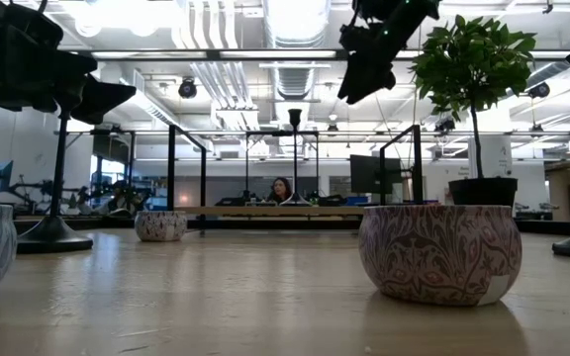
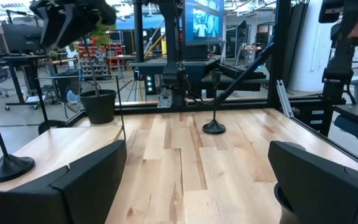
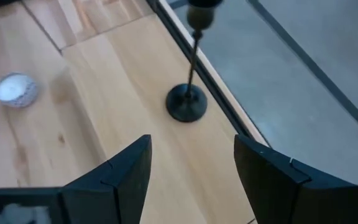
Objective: Pick & Place candle stick holders
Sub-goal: Put the right black candle holder on the shelf
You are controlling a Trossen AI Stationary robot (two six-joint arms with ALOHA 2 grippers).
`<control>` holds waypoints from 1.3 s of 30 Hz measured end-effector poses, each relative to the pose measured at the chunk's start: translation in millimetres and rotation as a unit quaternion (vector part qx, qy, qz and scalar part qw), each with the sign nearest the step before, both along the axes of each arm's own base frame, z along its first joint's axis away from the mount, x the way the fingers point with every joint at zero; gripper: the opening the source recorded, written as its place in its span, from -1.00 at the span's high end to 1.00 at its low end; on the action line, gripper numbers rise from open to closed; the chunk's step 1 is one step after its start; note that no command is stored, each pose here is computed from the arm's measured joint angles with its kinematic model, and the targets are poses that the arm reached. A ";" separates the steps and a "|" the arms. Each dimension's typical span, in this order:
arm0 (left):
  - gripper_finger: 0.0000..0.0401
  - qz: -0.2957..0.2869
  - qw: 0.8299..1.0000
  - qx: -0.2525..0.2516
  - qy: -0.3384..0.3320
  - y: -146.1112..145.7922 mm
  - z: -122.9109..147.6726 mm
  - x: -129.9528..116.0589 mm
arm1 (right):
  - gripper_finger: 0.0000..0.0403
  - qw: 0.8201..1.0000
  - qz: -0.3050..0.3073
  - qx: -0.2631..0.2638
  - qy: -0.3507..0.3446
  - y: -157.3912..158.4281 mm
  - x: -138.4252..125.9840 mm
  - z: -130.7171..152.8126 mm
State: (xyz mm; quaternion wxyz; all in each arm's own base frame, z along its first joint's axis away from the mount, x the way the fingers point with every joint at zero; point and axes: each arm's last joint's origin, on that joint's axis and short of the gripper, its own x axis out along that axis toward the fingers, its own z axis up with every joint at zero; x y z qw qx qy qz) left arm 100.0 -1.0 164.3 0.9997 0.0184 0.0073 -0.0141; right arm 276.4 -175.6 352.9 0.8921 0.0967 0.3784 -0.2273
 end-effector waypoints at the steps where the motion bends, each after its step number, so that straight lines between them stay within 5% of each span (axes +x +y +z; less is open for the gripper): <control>1: -0.99 0.000 1.000 0.000 0.000 0.0 0.0 0.0 | -0.09 1.000 0.002 -0.001 -0.003 2.5 -0.1 1.7; 16: -0.99 0.000 1.000 0.000 0.000 0.0 0.0 0.0 | -0.09 0.996 0.057 -0.009 -0.074 64.7 -16.7 44.6; 39: -0.99 0.000 1.000 0.000 0.000 0.1 0.0 0.0 | -0.09 0.997 0.003 0.018 -0.077 150.0 -66.9 68.7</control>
